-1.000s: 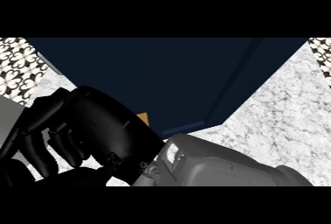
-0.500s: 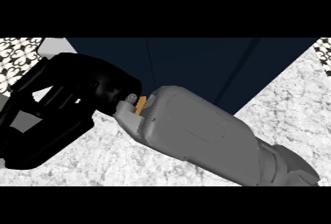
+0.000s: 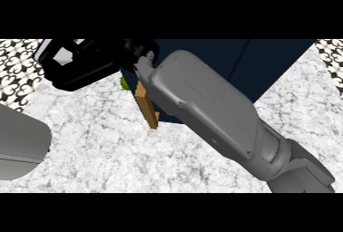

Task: Pick up the wine, place it into the cabinet and close the cabinet

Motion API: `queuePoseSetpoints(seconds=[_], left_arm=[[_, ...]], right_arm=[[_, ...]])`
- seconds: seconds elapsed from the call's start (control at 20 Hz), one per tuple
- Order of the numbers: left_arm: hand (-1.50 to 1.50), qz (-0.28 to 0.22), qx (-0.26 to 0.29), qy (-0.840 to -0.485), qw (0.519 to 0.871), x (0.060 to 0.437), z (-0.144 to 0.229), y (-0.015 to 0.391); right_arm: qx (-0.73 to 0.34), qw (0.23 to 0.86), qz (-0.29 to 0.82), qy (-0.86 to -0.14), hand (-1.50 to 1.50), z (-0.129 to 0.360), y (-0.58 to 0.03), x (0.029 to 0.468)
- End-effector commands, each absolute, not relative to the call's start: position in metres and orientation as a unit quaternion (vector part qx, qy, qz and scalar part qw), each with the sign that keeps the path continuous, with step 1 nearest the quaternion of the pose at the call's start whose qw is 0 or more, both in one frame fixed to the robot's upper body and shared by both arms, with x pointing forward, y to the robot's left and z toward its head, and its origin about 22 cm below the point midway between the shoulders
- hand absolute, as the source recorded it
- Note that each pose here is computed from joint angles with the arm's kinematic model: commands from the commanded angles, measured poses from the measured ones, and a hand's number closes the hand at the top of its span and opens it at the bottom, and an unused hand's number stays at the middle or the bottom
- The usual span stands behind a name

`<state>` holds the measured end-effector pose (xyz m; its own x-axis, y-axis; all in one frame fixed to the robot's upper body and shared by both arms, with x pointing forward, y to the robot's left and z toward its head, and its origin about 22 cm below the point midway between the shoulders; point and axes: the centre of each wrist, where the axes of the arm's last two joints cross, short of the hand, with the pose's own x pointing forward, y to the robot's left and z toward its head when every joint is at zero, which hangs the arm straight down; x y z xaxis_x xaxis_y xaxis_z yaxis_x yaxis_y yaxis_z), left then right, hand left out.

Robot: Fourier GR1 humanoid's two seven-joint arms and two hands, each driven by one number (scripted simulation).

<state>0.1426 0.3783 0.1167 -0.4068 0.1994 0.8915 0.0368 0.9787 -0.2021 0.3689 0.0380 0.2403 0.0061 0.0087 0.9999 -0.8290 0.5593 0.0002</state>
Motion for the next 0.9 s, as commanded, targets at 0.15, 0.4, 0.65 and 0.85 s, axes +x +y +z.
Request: queuePoseSetpoints(seconds=[0.15,0.4,0.65,0.85], left_arm=[[-1.50,0.066,-0.073,-0.835,0.541,0.140,0.123,0.379],[-1.50,0.068,-0.113,-0.829,0.543,0.145,0.123,0.375],[-1.50,0.071,-0.121,-0.825,0.547,0.145,0.123,0.365],[-1.50,0.071,-0.148,-0.816,0.554,0.147,0.123,0.353]], right_arm=[[0.262,0.661,0.256,-0.655,1.50,0.212,-0.025,0.419],[0.260,0.656,0.243,-0.666,1.50,0.208,-0.047,0.431],[0.259,0.651,0.214,-0.681,1.50,0.200,-0.068,0.436],[0.264,0.651,0.226,-0.675,1.50,0.194,-0.056,0.434]])
